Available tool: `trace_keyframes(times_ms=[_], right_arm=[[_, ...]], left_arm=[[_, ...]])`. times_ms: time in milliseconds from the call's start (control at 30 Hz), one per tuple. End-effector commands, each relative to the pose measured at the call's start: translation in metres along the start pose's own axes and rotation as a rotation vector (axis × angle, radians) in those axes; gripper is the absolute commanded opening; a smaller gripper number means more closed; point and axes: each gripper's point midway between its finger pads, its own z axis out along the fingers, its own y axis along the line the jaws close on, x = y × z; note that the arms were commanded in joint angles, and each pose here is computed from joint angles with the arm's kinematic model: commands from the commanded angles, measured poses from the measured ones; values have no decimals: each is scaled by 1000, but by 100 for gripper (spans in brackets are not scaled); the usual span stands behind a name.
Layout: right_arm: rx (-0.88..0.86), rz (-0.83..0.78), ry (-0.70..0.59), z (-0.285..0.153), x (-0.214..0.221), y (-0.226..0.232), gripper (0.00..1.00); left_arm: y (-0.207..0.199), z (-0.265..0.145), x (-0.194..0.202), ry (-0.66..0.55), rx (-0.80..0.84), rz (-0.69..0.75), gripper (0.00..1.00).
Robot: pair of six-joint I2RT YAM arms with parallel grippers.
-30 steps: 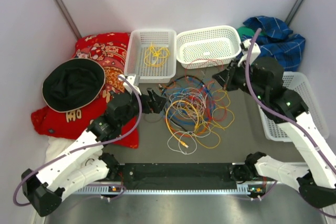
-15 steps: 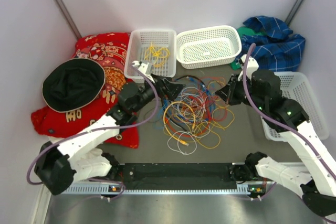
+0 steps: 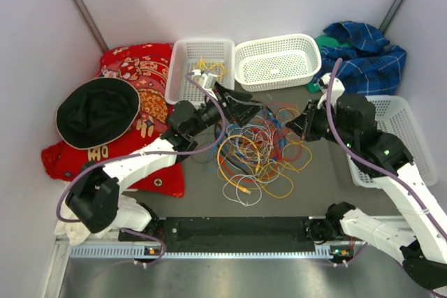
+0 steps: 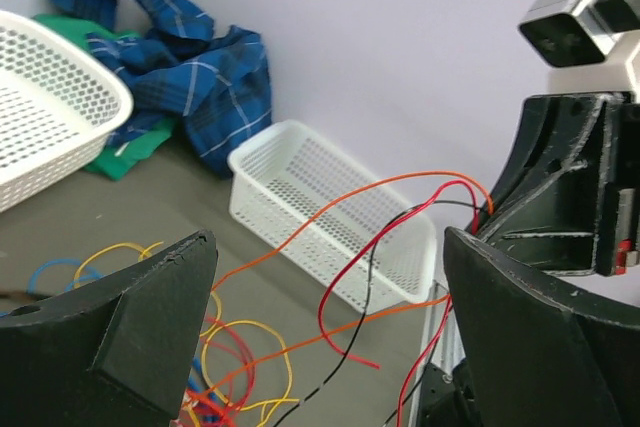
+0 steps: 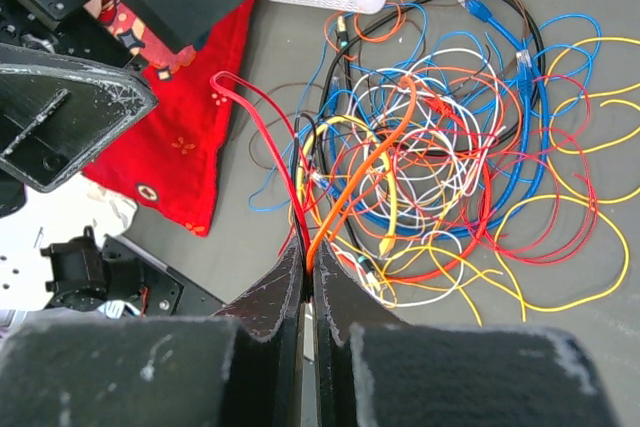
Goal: Untangle the cables
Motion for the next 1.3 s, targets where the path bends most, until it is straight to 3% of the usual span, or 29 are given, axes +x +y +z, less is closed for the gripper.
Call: trace_keyframes(times_ms=[0, 200, 300, 333, 400, 433, 500, 533, 567, 600, 667, 700, 767, 933, 1267], right_arm=[[-33, -5, -16, -3, -2, 8, 0], [-33, -8, -15, -2, -2, 7, 0], [-40, -7, -13, -2, -1, 9, 0], [-39, -8, -13, -2, -2, 8, 0], [-39, -8, -13, -2, -2, 8, 0], [-38, -8, -15, -3, -2, 8, 0], [-29, -11, -18, -4, -3, 7, 0], [-25, -13, -22, -4, -4, 6, 0], [-18, -15, -31, -6, -5, 5, 0], [-4, -15, -30, -8, -5, 3, 34], [16, -23, -51, -13, -9, -1, 61], [26, -25, -58, -16, -10, -2, 79], [41, -36, -91, -23, -19, -3, 91], [10, -64, -165, -37, -38, 6, 97], [-161, -19, -252, -12, -44, 31, 83]], left_arm=[[-33, 15, -18, -52, 174, -4, 99], [-29, 27, 10, 22, 206, -26, 91], [-24, 32, 13, 29, 200, -11, 74], [-23, 33, 14, 32, 198, -8, 61], [-22, 36, 13, 35, 201, 7, 46], [-23, 37, 12, 32, 204, 12, 27], [-22, 38, 10, 32, 192, 24, 6], [-23, 37, 2, 17, 175, 32, 0], [-24, 35, -1, 15, 169, 44, 0], [-27, 35, -6, 12, 165, 52, 0], [-31, 29, -17, 18, 124, 68, 0], [-35, 30, -29, 6, 107, 85, 0], [-33, 23, -44, 18, 20, 126, 0], [-59, 17, -102, -32, -34, 253, 0], [-87, 17, -147, -76, -35, 279, 0]])
